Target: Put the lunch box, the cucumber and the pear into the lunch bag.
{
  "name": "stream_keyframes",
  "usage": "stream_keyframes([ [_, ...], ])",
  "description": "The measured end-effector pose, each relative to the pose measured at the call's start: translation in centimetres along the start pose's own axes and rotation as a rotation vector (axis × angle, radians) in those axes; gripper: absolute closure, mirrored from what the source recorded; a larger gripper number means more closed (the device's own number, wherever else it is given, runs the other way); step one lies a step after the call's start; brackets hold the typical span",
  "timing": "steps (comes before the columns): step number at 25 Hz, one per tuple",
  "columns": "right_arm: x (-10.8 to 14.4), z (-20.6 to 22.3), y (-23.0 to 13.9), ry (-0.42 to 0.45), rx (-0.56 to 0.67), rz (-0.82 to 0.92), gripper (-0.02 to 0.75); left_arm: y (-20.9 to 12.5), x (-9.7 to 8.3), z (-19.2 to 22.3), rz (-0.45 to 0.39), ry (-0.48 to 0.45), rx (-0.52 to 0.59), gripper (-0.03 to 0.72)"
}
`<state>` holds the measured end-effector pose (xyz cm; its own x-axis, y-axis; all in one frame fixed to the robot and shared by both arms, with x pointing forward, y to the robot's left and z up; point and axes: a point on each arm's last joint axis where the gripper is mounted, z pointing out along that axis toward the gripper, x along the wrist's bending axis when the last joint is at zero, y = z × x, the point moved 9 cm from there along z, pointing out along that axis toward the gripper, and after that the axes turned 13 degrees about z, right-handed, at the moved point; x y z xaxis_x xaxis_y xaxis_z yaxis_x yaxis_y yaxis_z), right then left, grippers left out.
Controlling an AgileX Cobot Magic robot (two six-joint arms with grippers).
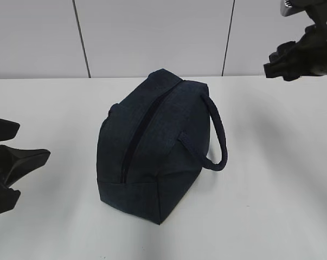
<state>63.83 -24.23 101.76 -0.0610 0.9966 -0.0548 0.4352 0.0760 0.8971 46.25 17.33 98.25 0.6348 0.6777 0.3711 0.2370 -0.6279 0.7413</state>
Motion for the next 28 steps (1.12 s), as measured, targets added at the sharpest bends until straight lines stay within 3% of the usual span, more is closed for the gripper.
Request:
stream_keyframes([
  [7, 2.4, -6.7, -2.6, 0.065, 0.005, 0.136, 0.346, -1.2, 0.1, -0.7, -0.007, 0.002, 0.061, 0.274],
  [10, 4.2, -8.8, -4.2, 0.120, 0.078, 0.189, 0.346, -0.7, 0.5, -1.9, -0.012, 0.023, 0.023, 0.274],
  [15, 6.9, -11.6, -7.1, 0.207, 0.235, 0.102, 0.346, 0.2, 1.2, -4.4, -0.024, 0.065, -0.058, 0.274],
  [21, 4.1, -15.9, -7.2, 0.154, 0.255, 0.093, 0.347, -1.8, 1.5, -7.5, -0.060, 0.097, -0.014, 0.274],
  [25, 1.1, -19.2, -8.4, 0.092, 0.297, 0.040, 0.347, -3.7, 1.0, -9.7, -0.121, 0.086, 0.021, 0.274],
  [28, 0.2, -21.2, -9.2, 0.097, 0.325, 0.035, 0.347, -5.2, 0.5, -11.2, -0.158, 0.072, 0.060, 0.274],
])
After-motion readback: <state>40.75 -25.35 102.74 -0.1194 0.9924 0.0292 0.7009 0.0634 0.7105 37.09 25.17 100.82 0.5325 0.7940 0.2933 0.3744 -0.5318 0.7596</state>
